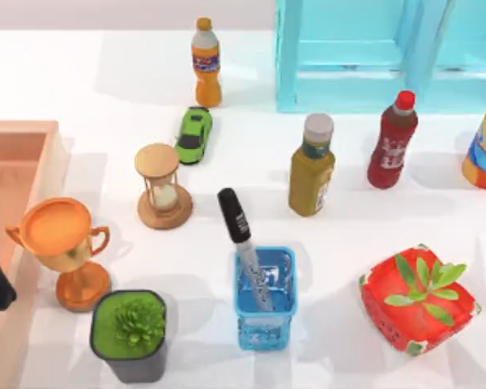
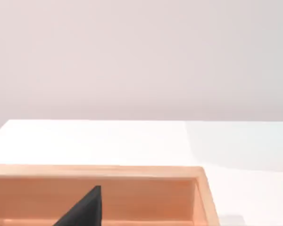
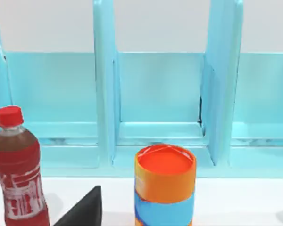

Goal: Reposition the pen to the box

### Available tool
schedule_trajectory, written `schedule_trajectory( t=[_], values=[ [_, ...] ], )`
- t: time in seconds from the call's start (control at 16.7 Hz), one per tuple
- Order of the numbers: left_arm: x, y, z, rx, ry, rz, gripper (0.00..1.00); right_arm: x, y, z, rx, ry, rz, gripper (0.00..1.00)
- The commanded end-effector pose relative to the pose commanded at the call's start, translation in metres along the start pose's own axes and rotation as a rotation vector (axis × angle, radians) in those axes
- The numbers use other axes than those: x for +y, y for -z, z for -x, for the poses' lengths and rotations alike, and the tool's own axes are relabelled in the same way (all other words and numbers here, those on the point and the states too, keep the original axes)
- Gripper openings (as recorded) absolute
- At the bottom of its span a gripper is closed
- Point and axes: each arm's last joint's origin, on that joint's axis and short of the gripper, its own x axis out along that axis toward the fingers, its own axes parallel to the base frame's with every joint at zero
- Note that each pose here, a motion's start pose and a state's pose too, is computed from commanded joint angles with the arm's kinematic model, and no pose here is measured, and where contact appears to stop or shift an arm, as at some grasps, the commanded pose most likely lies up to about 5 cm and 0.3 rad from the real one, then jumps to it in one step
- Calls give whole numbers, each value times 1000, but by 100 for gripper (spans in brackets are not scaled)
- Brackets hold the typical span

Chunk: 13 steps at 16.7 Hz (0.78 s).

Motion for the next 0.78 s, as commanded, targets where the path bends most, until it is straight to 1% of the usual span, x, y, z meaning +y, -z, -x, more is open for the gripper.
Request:
schedule_trajectory(
  t=[0.12,0.18,0.3,0.42,0.48,0.6,0.78],
  values=[
    [0,0,0,-1,2,1,100,0,0,0,0,0,0,100],
    [-1,-4,0,-11,21,9,100,0,0,0,0,0,0,100],
    [-7,-16,0,-44,100,38,100,0,0,0,0,0,0,100],
    [-16,-29,-3,-58,219,67,100,0,0,0,0,0,0,100],
    [-22,-35,-5,-50,296,81,100,0,0,0,0,0,0,100],
    [-38,-41,-11,1,459,105,100,0,0,0,0,0,0,100],
    [-60,-42,-20,114,644,140,100,0,0,0,0,0,0,100]
  ],
)
